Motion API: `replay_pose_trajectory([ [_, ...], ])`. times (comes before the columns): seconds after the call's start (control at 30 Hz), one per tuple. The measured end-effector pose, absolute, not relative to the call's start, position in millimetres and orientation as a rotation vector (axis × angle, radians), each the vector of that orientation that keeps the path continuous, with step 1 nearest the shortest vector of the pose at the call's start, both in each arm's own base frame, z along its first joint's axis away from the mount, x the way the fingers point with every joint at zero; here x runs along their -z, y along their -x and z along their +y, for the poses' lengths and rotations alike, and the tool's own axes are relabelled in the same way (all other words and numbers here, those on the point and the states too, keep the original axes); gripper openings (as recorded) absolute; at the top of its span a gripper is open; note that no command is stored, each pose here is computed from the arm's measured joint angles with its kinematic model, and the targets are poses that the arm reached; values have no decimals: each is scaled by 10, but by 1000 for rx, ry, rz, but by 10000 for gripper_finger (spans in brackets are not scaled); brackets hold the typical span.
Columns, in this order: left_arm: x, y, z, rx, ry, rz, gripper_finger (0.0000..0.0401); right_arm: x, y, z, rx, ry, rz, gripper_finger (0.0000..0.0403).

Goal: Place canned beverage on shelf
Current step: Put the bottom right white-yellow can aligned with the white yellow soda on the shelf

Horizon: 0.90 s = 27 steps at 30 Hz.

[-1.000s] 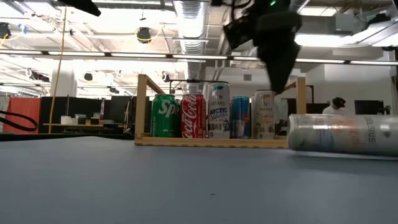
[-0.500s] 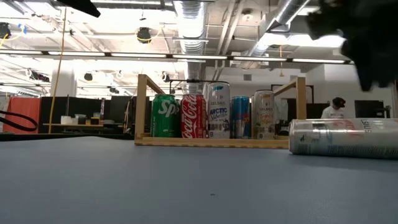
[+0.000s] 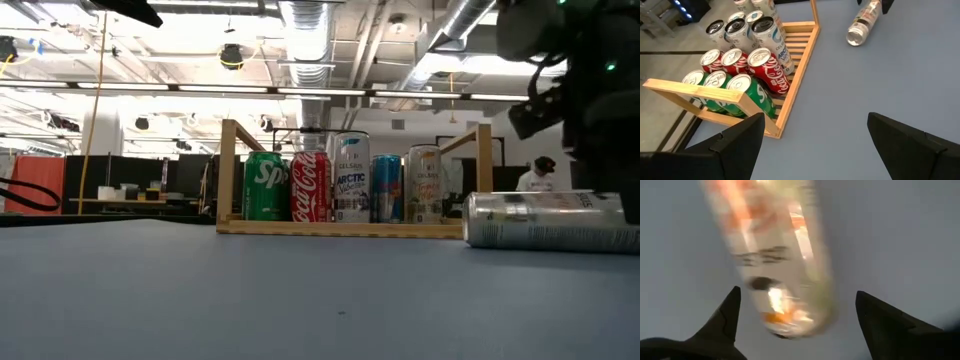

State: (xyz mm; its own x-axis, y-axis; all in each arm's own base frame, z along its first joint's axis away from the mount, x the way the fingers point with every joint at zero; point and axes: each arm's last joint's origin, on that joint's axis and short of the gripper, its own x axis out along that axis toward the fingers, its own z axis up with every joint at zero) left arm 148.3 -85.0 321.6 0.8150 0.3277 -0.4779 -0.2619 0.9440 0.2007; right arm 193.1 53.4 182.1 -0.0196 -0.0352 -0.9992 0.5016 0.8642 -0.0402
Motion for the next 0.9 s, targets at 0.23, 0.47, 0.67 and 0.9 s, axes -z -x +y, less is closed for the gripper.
replay_pose_trajectory([
  [0.23, -3216, -1483, -850, -315, -127, 532, 341, -1611, -2001, 470, 366, -332, 1541, 255],
  [0.47, -3215, -1483, -850, -317, -122, 532, 341, -1378, -2004, 437, 317, -326, 1685, 165],
  [0.67, -3215, -1483, -850, -315, -127, 533, 341, -1611, -2094, 462, 258, -292, 1700, 60],
  [0.9, -3215, -1483, -850, -315, -128, 533, 341, -2013, -2144, 463, 288, -266, 1738, 38],
])
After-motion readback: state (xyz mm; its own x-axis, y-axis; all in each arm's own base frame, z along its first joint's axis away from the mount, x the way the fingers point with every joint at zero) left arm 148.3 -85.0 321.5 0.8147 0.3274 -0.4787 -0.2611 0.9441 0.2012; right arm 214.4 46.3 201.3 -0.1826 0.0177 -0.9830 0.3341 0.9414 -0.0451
